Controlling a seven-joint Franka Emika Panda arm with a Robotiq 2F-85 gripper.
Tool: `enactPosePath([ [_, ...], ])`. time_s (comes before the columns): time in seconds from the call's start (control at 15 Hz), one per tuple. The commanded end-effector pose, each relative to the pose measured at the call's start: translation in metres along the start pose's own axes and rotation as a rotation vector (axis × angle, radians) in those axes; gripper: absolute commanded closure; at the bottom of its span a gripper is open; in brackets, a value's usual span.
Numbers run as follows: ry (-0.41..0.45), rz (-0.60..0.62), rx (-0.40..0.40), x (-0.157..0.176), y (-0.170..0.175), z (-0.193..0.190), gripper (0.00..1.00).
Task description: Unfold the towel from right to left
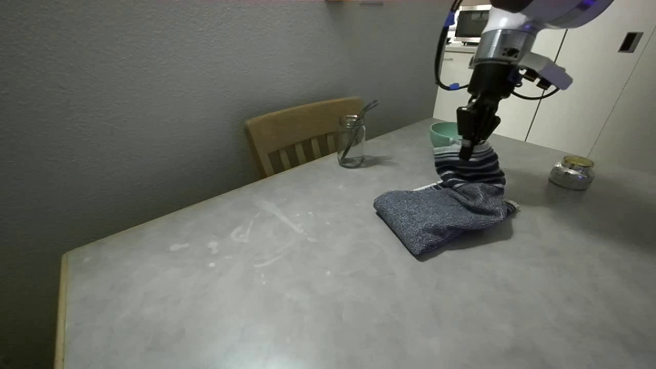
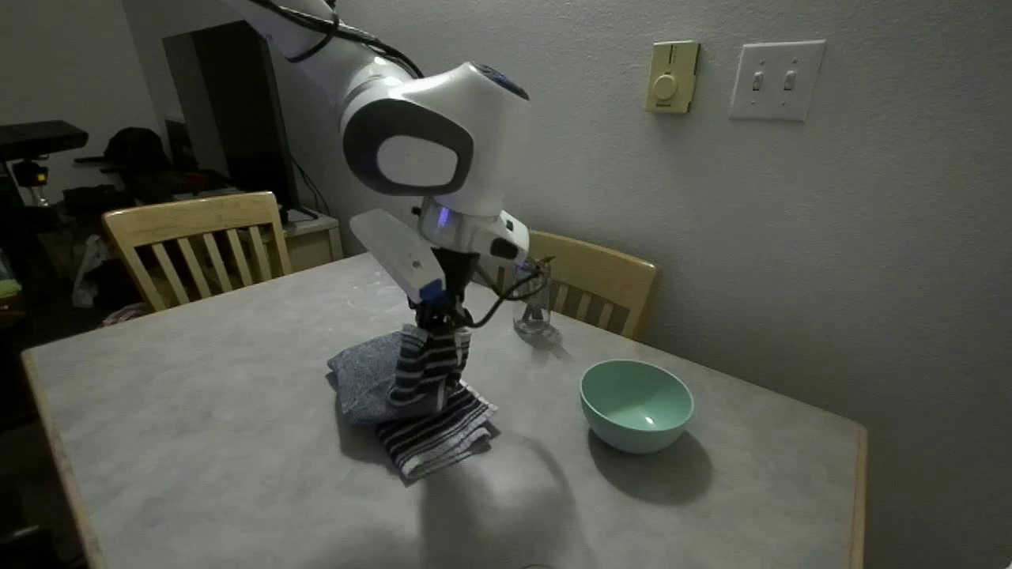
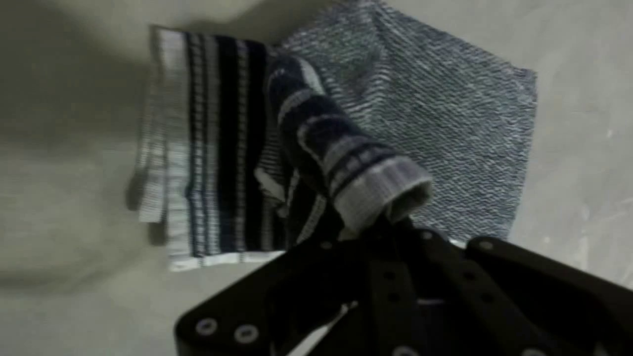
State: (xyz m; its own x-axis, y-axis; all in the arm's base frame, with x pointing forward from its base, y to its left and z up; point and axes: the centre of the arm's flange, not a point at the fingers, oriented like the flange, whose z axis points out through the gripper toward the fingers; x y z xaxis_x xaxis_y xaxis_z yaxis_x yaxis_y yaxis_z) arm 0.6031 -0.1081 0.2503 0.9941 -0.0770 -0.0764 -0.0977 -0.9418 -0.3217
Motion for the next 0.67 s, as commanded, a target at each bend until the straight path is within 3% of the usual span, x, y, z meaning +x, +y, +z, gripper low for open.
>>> enactPosePath([
  [0.0,0.027,-0.046,0.003,0.032,-0.082,0.017,0.99],
  [0.33,0.042,-0.111,0.012,0.069,-0.192,0.045,0.99],
  [0.6,0.056,-0.161,0.013,0.094,-0.247,0.061,0.99],
])
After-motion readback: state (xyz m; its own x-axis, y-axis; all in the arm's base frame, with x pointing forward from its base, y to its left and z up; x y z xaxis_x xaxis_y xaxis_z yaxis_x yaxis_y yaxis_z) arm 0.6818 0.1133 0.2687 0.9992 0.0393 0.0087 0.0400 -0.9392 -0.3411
